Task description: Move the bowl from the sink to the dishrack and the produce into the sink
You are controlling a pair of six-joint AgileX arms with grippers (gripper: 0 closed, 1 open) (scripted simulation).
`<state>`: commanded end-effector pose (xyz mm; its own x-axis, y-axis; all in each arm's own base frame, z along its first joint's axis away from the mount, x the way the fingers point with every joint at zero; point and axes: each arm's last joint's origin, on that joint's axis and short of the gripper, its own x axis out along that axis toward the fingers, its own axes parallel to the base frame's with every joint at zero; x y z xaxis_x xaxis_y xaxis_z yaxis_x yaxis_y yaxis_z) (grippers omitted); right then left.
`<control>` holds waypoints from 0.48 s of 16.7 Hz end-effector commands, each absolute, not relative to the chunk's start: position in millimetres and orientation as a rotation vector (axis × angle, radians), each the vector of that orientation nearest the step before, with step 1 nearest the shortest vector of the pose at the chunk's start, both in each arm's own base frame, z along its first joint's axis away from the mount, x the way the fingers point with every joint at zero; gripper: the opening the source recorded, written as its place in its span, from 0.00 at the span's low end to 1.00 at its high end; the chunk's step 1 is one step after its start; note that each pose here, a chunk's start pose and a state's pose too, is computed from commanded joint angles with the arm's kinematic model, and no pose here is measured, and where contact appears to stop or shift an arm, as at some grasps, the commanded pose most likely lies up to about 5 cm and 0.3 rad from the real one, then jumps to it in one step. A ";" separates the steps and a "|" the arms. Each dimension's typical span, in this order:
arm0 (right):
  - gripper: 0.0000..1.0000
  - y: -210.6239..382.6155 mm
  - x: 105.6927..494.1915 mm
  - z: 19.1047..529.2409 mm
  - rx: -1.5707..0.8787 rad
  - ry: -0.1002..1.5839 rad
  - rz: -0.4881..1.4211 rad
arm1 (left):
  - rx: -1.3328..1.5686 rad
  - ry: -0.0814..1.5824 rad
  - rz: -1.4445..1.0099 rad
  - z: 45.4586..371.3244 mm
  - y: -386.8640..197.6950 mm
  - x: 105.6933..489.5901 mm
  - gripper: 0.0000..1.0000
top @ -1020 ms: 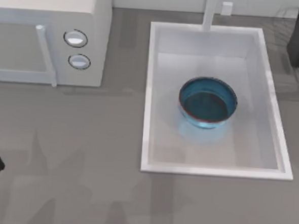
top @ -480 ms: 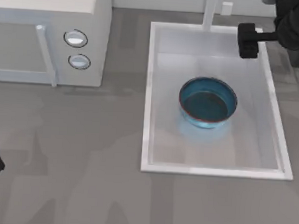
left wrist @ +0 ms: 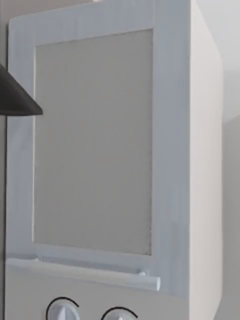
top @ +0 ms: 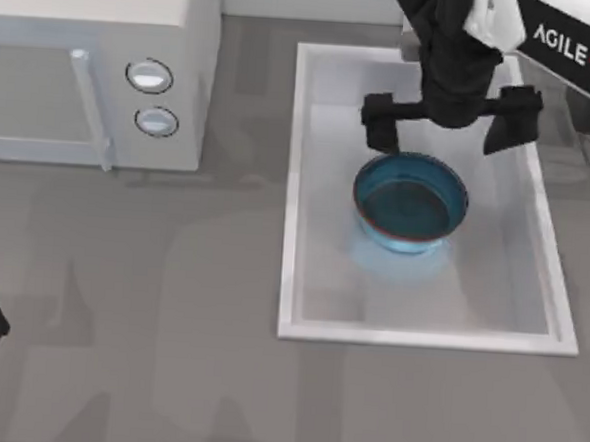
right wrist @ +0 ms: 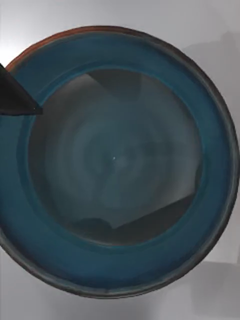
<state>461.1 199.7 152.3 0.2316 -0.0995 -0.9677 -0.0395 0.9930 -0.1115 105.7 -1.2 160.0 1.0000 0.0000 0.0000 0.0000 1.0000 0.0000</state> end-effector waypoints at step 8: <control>1.00 266.9 457.7 143.9 0.003 1.372 -0.011 | 0.000 0.000 0.000 160.0 -1.2 105.7 1.00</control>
<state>457.7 266.9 143.9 0.1975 -0.0058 -0.9803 0.0094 0.9999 -0.0040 105.7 -1.2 160.0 1.0000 0.0000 0.0000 0.0000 1.0000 0.0000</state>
